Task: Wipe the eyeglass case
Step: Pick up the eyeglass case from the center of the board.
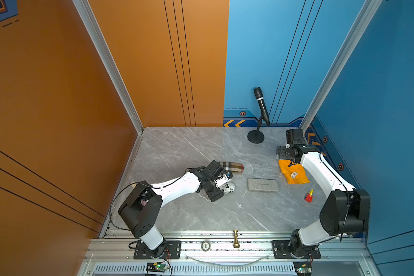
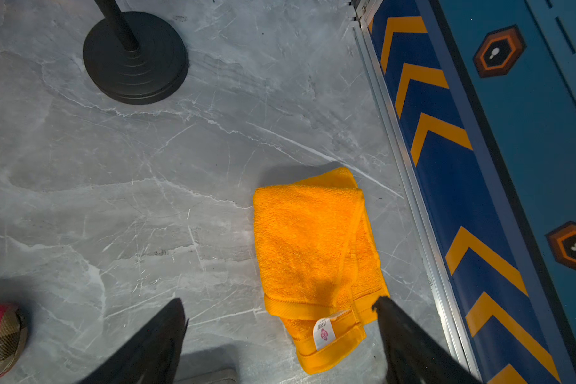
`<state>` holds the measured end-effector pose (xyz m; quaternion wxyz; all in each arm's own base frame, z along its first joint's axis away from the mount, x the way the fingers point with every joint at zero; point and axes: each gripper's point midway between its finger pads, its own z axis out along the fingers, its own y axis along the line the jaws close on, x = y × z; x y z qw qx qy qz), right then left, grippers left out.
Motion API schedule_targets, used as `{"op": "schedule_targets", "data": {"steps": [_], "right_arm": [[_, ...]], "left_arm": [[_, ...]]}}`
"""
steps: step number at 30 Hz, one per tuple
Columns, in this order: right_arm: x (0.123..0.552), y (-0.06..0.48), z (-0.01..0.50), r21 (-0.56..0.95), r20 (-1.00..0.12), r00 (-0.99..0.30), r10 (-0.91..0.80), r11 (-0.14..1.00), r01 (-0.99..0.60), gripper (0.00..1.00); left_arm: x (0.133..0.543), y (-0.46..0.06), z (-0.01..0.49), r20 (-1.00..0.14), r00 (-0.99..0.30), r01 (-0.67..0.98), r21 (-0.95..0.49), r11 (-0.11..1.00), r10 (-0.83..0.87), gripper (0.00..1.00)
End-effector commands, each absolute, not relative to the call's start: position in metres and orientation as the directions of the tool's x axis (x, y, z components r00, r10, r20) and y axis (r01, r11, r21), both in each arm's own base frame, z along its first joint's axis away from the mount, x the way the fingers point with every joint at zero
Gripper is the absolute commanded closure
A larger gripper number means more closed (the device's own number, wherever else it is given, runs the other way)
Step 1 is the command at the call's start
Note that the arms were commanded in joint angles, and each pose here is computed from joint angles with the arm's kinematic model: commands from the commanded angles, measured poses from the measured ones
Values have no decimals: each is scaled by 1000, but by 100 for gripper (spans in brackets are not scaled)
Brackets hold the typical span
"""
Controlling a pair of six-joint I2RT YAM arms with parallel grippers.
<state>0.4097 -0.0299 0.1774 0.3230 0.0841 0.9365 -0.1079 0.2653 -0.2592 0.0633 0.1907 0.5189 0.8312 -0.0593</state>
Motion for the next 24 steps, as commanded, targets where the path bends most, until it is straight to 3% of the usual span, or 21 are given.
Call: {"op": "schedule_targets", "data": {"steps": [1,12,24], "right_arm": [[410,-24,180,-114,-627,-772,99,969,217,10],[412,-15,168,-129,-612,-789,62,976,176,10],[418,-13,166,-145,-611,-790,44,975,167,10]], "left_arm": [[256,-250,46,-299,-354,914,93,396,886,12],[262,-247,29,-275,-352,925,42,377,895,21],[267,-244,22,-246,-406,904,33,426,880,21]]}}
